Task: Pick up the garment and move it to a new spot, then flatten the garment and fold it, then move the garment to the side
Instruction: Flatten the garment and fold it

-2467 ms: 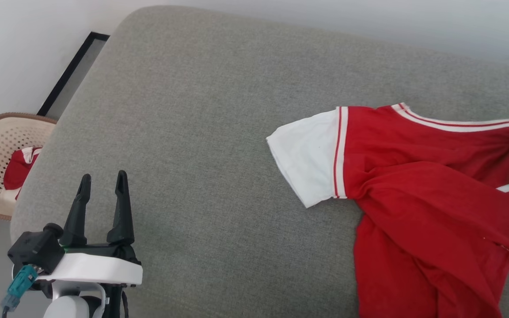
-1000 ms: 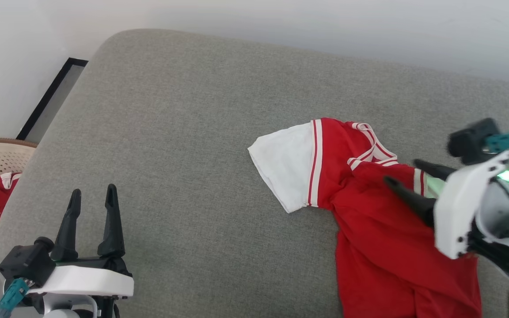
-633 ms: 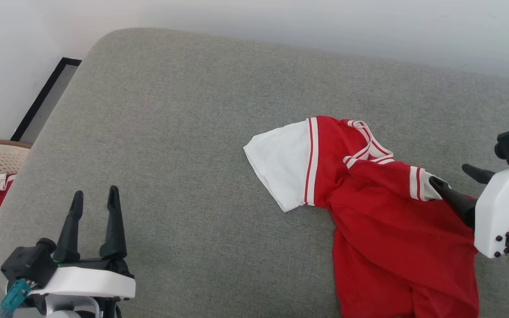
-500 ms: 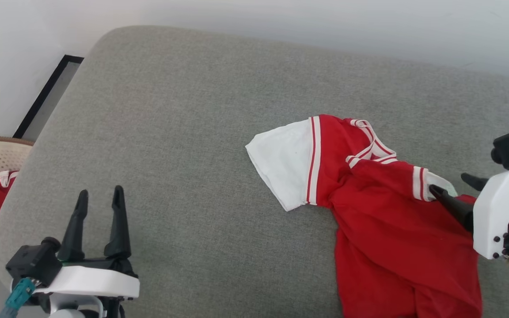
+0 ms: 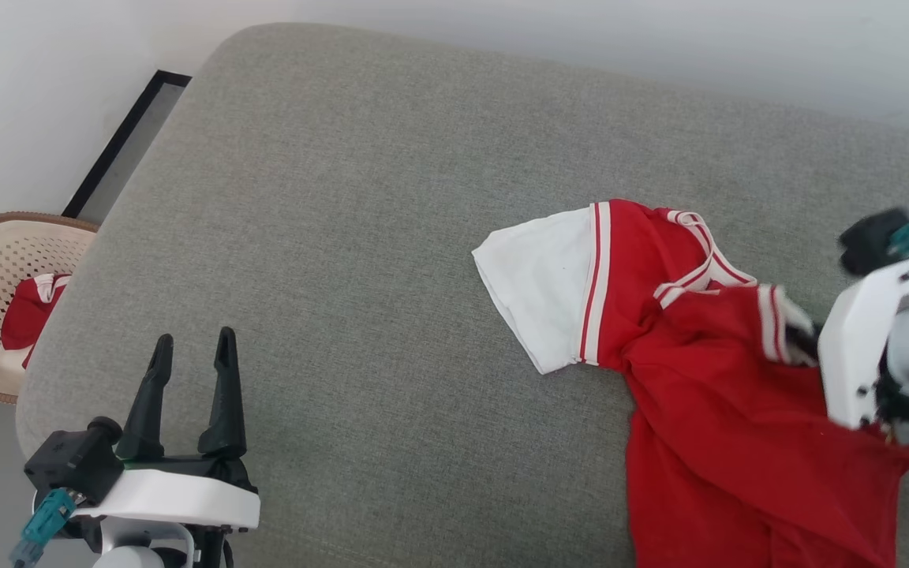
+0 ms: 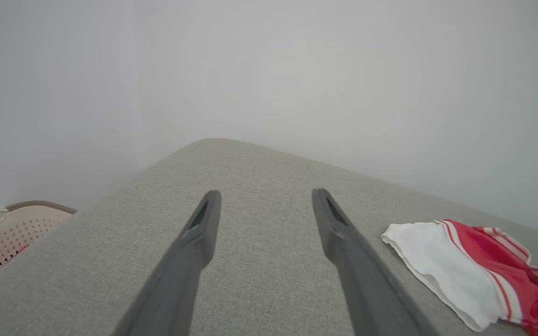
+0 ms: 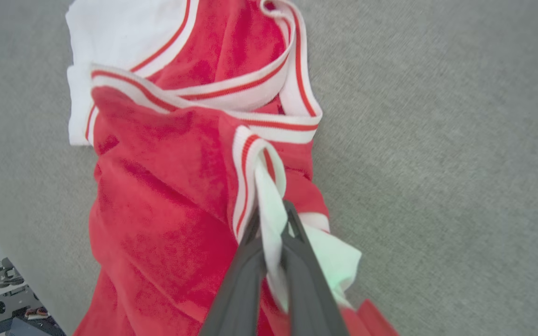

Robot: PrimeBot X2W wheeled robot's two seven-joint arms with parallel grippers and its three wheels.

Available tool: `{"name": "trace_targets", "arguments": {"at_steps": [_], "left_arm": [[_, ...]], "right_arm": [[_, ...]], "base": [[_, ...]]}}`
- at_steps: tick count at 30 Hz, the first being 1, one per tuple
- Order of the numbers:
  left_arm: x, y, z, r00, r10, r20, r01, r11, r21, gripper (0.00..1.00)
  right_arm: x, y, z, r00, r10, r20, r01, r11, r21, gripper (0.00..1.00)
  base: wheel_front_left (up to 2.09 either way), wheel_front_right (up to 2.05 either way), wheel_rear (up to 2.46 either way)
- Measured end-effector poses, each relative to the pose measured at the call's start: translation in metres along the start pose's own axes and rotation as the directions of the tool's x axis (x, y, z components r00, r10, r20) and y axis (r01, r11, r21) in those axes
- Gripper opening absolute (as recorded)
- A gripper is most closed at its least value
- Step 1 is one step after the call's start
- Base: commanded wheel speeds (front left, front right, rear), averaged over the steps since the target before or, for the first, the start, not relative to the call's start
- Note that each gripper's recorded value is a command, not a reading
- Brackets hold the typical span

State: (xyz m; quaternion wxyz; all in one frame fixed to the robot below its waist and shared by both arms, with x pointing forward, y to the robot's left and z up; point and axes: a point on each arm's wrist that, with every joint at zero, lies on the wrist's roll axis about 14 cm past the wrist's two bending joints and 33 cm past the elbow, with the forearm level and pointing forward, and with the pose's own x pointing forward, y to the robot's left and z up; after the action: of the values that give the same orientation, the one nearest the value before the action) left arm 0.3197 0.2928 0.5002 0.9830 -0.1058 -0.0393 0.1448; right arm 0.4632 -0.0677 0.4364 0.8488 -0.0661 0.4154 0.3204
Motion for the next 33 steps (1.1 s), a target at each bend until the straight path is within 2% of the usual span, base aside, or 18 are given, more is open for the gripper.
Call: {"name": "trace_targets", "arguments": {"at_steps": [5,11,16,22,24,25,26,27,33], "left_arm": [[-0.001,0.002,0.003,1.000,0.006,0.009,-0.006,1.000,0.000,1.00],[0.002,-0.001,0.000,1.000,-0.006,0.001,0.006,1.000,0.001,1.00],[0.010,-0.008,-0.004,1.000,-0.023,-0.010,0.023,1.000,0.003,1.00],[0.015,-0.011,-0.007,0.999,-0.032,-0.021,0.032,0.999,0.011,1.00],[0.015,-0.012,-0.011,0.999,-0.038,-0.034,0.039,0.999,0.015,1.00],[0.017,-0.014,-0.011,0.998,-0.045,-0.036,0.046,0.999,0.016,1.00],[0.019,-0.017,-0.011,0.998,-0.057,-0.037,0.057,0.998,0.019,1.00],[0.021,-0.019,-0.012,0.997,-0.067,-0.038,0.068,0.998,0.018,1.00],[0.034,-0.035,-0.014,0.989,-0.138,-0.047,0.139,0.990,0.014,1.00]], "right_arm": [[-0.012,-0.017,0.028,0.996,-0.032,0.087,0.030,0.999,0.026,0.00],[-0.036,-0.074,0.046,0.970,-0.189,0.156,0.177,0.980,0.085,0.00],[-0.033,-0.123,0.027,0.944,-0.315,0.095,0.294,0.938,0.181,0.00],[-0.013,-0.154,-0.004,0.920,-0.392,0.004,0.376,0.887,0.269,0.00],[-0.007,-0.160,-0.011,0.914,-0.405,-0.010,0.389,0.871,0.301,0.29],[-0.004,-0.161,-0.013,0.912,-0.410,-0.013,0.392,0.864,0.317,0.29],[-0.001,-0.162,-0.014,0.910,-0.413,-0.016,0.396,0.859,0.324,0.48],[0.001,-0.163,-0.015,0.909,-0.415,-0.020,0.398,0.857,0.328,1.00],[-0.005,-0.164,-0.002,0.898,-0.438,0.034,0.407,0.858,0.313,1.00]], "base": [[0.00,0.00,0.00],[0.00,0.00,0.00],[0.00,0.00,0.00],[0.00,0.00,0.00],[0.00,0.00,0.00],[0.00,0.00,0.00],[0.00,0.00,0.00],[0.00,0.00,0.00],[0.00,0.00,0.00]]}}
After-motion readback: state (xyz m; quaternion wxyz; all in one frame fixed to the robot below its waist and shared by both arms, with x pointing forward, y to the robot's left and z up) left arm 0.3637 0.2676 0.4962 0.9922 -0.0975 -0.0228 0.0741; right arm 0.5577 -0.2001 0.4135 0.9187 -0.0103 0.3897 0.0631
